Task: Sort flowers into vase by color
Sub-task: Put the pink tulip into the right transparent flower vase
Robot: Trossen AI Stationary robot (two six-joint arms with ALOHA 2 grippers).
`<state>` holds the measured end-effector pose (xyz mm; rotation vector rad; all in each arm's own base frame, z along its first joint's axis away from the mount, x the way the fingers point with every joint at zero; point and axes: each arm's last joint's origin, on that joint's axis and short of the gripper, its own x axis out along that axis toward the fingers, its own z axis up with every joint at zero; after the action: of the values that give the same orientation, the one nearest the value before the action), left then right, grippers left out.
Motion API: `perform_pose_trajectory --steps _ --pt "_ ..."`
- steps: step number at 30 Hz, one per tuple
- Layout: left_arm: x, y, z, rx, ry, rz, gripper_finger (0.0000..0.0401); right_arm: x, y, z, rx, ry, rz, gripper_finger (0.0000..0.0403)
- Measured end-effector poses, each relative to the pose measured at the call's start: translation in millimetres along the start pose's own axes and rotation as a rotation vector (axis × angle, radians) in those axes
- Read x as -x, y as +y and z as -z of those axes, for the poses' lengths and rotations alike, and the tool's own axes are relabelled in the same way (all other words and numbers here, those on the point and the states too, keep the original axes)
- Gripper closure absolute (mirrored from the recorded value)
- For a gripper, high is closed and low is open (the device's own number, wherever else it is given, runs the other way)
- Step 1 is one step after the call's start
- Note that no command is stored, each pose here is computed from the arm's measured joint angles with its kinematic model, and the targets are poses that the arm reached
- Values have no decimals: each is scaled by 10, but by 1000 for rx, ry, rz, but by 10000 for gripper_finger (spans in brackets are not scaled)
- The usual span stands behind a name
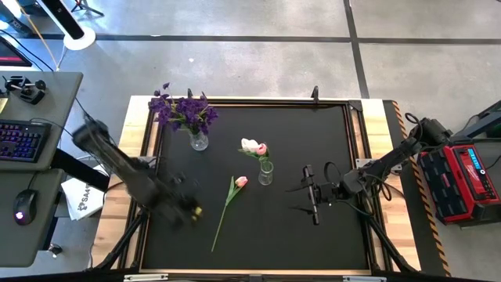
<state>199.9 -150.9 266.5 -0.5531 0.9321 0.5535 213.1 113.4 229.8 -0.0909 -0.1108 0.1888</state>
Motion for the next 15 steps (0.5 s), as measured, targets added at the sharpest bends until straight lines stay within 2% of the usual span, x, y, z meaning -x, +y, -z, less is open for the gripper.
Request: perform_pose_trajectory --steps 4,7,11,15 --pt "-476 -242 220 -7 32 -96 400 0 0 1 3 1 0 203" --pt "-794 -364 295 24 70 -115 393 0 0 1 11 1 -1 203" --pt "-1114 -444 280 9 55 -122 358 0 0 1 22 1 -1 203" --pt "-1296 -399 142 3 53 -167 309 0 1 1 20 1 -2 203"
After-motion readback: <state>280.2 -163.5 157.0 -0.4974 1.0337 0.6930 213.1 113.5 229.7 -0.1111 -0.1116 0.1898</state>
